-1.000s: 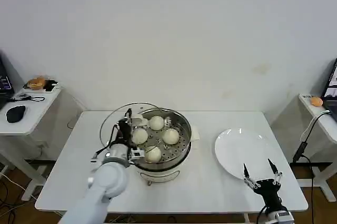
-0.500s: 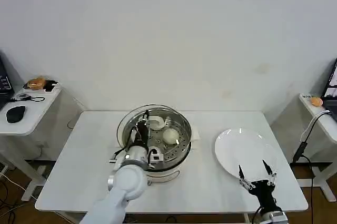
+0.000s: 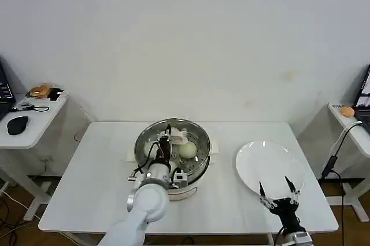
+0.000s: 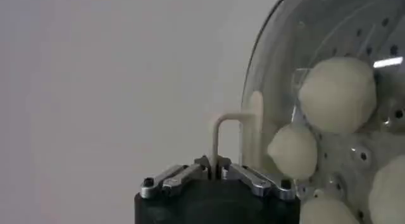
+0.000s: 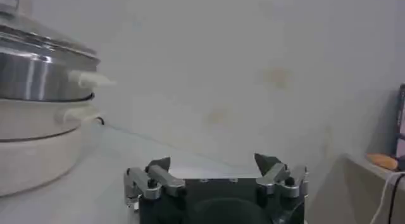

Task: Take steamed baozi put them in steamer then cover it.

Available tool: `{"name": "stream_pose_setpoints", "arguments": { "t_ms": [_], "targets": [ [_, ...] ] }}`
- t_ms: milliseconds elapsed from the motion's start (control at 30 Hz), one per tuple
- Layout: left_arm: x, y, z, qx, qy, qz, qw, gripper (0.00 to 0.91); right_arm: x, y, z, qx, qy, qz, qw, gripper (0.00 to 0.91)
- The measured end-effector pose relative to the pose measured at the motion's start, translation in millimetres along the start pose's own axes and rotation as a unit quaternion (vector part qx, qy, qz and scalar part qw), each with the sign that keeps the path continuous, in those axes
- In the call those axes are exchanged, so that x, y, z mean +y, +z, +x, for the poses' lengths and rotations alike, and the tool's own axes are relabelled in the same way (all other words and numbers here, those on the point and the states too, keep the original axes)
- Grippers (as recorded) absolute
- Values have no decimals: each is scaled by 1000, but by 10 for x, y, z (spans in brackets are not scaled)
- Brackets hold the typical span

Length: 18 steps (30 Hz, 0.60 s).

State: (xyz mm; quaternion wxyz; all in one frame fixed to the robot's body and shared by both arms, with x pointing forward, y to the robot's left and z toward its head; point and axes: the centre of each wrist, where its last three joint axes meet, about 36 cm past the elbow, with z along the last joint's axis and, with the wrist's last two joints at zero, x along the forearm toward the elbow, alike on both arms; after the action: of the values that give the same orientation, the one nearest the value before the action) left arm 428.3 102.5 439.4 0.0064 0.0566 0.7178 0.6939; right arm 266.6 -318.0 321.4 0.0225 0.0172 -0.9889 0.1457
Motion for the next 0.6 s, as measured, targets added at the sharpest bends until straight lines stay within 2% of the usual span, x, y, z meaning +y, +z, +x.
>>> {"name": "stream_pose_setpoints", "arguments": {
  "t_ms": [600],
  "targets": [
    [-53,-36,-7,-2,5,-5,1000,0,34,15,5,1,-4,0,1000,907]
  ]
}}
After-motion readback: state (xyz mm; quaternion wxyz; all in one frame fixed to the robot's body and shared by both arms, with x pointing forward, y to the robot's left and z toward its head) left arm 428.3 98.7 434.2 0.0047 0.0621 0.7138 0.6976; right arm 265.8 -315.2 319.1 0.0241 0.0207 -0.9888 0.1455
